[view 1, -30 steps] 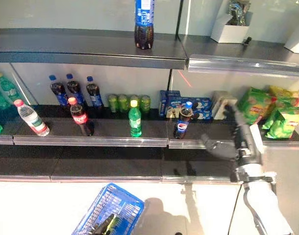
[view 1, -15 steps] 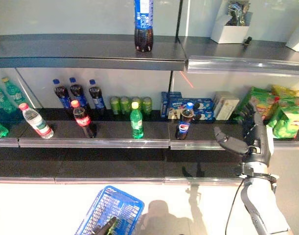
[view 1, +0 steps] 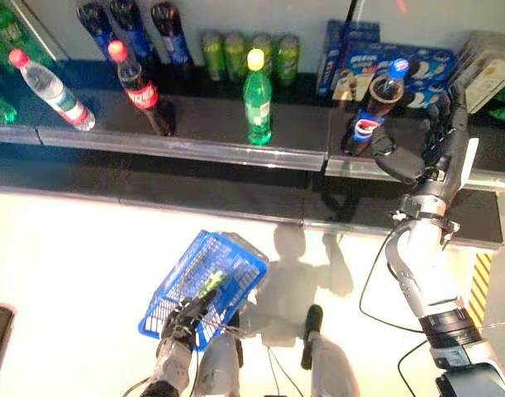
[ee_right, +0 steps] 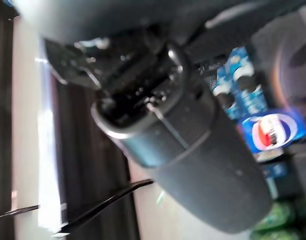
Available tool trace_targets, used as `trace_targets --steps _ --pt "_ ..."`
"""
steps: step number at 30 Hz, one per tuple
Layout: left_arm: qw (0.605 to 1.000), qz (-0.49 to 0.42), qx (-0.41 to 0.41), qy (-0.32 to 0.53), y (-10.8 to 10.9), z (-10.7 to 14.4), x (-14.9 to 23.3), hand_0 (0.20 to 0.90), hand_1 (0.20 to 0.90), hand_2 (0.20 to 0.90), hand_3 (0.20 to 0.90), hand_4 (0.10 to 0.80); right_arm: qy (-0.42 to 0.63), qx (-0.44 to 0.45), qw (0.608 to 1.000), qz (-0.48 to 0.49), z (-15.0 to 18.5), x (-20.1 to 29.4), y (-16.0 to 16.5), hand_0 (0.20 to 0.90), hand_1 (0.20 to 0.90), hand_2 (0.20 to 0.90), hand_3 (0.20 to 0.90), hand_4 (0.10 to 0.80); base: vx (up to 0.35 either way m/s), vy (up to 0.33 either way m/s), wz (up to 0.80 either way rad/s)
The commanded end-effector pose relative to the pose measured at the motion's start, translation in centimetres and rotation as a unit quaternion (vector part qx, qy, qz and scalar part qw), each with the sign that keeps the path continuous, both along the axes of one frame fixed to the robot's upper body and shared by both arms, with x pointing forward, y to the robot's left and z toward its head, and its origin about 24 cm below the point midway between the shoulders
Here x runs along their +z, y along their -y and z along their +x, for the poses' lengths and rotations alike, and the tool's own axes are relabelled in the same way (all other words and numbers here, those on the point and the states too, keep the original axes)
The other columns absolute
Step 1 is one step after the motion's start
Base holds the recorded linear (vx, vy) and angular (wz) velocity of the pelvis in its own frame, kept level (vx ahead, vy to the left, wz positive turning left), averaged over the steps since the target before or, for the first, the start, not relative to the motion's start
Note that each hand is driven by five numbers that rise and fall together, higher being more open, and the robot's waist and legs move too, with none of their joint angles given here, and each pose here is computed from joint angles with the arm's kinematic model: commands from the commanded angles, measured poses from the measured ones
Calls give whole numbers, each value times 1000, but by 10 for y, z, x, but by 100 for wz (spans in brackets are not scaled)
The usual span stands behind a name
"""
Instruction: Pick up the drink and place into the basket.
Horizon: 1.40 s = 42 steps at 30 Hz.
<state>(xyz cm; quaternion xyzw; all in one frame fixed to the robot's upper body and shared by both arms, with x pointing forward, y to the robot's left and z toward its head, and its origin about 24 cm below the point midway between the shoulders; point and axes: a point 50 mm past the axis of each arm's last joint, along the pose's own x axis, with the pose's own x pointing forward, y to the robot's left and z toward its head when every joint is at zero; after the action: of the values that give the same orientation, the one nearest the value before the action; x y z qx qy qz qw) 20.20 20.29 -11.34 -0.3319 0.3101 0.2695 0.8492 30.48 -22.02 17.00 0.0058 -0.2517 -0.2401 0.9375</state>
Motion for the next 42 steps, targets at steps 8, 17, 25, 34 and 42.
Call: trace_targets --steps 8,17,25,34,42 --pt "1000 -7 -12 8 1 -10 -1 300 300 300 200 100 144 -1 989 -15 16 97 3 900 900 900 900 800 -88 0 -3" --pt "999 -8 -28 21 3 2 6 300 300 300 200 100 153 -2 988 -3 32 127 4 900 900 900 900 800 -25 -17 0" --pt "999 -6 -30 17 -1 2 6 300 300 300 200 100 162 -7 987 -9 40 154 2 900 900 900 900 800 0 0 0" --pt "998 -10 -42 37 -2 6 10 300 300 300 200 100 147 -52 988 -20 46 179 17 900 900 900 900 800 31 -6 0" --pt "998 -12 -52 42 -4 4 12 300 300 300 200 100 124 -95 987 -32 50 193 35 356 356 356 266 166 45 -3 5"
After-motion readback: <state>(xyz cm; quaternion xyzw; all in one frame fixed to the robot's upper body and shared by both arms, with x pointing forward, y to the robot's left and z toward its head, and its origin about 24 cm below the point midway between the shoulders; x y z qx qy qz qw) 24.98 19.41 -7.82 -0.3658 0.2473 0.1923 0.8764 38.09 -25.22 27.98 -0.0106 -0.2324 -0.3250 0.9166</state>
